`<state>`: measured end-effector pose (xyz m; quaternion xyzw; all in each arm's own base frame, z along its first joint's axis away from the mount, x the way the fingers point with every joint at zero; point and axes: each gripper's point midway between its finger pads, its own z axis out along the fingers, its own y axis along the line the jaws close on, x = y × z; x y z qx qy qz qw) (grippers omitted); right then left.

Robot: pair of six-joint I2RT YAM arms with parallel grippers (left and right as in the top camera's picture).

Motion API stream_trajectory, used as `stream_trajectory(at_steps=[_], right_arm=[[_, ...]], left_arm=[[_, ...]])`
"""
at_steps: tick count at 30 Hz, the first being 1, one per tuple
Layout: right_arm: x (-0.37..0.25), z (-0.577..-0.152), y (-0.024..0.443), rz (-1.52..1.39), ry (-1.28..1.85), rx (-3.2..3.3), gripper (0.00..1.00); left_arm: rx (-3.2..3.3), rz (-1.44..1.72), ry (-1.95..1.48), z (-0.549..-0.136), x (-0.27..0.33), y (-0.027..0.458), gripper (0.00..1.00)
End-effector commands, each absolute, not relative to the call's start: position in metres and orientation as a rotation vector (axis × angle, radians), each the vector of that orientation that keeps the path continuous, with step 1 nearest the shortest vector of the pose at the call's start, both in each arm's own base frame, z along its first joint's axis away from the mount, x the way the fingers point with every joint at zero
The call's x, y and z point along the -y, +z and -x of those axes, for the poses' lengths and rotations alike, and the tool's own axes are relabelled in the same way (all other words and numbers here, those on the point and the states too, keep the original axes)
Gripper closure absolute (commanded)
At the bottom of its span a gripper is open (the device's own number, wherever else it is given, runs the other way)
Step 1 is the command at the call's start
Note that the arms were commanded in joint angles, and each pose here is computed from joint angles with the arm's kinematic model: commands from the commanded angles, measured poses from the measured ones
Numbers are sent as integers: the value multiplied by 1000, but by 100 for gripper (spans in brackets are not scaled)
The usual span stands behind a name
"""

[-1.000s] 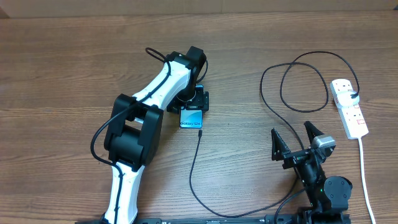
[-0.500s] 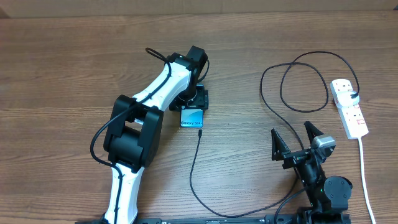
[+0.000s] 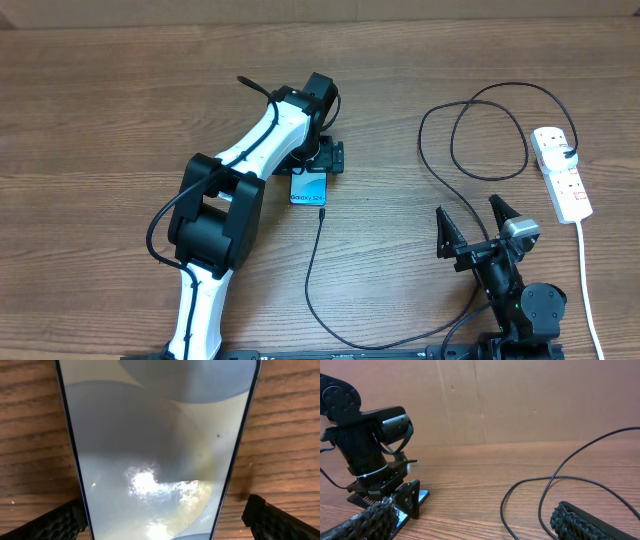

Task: Plug charger to phone and switch on socket

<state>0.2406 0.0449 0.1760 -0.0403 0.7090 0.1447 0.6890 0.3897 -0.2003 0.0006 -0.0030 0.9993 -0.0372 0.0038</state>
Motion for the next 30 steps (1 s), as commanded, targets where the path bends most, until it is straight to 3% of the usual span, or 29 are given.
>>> stream_trajectory(at_steps=[1,8,14,20,30], right_arm=[[-44,-241,174,87,318,-1582,0],[-44,-241,174,87,318,-1582,0],[-44,-241,174,87,318,-1582,0],[-44,-241,174,87,318,-1582,0],[-44,-241,174,87,318,-1582,0]], left_arm=[[-3233,13,-63,-370,193,-43,2],[-3229,-52,87,-360,191,-43,0],[-3243,-55,108,-357,188,-42,16],[-3250,-35,109,-358,183,-42,19],[-3289,-103,59,-352,183,-40,17]])
